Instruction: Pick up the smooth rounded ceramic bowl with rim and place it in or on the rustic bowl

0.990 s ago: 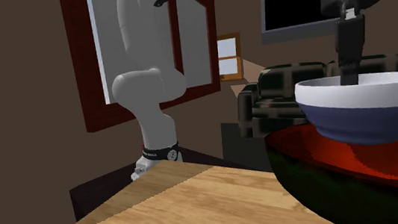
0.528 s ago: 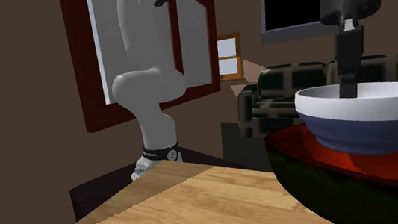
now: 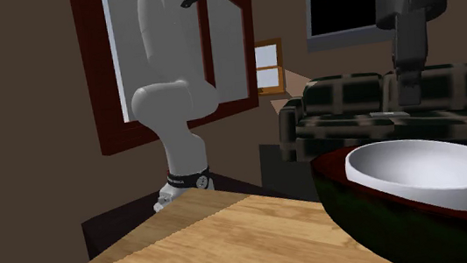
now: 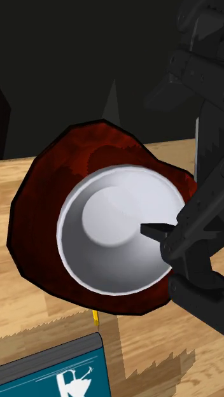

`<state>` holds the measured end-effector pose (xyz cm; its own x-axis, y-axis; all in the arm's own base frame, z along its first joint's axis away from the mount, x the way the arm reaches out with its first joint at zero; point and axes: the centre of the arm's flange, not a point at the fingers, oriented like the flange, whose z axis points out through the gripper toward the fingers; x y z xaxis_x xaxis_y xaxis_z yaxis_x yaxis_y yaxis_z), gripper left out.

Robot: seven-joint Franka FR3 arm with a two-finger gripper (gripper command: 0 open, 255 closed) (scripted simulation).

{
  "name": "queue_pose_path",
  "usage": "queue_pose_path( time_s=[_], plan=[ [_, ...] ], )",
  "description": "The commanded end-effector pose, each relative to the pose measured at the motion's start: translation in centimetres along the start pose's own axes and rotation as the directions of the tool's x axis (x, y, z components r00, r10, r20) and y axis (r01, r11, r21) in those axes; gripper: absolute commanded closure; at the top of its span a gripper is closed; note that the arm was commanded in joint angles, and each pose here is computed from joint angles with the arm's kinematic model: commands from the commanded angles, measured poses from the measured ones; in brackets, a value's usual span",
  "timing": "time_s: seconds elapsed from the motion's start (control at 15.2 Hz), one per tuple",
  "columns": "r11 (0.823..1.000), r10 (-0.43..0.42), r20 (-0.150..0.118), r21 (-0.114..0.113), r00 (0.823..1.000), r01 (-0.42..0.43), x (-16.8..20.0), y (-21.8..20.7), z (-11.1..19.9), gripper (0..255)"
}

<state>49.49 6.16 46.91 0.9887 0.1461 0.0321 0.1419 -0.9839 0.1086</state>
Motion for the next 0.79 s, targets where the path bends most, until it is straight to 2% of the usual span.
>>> queue_pose_path(
  time_s=[0.0,0.2,0.73],
  plan=[
    [1.000,0.000,0.000,0.000,1.000,0.000,0.0,0.0,-1.3,0],
    [1.000,0.000,0.000,0.000,1.000,0.000,0.0,0.0,-5.0,0],
    [1.000,0.000,0.000,0.000,1.000,0.000,0.0,0.0,-5.0,0]
  ],
)
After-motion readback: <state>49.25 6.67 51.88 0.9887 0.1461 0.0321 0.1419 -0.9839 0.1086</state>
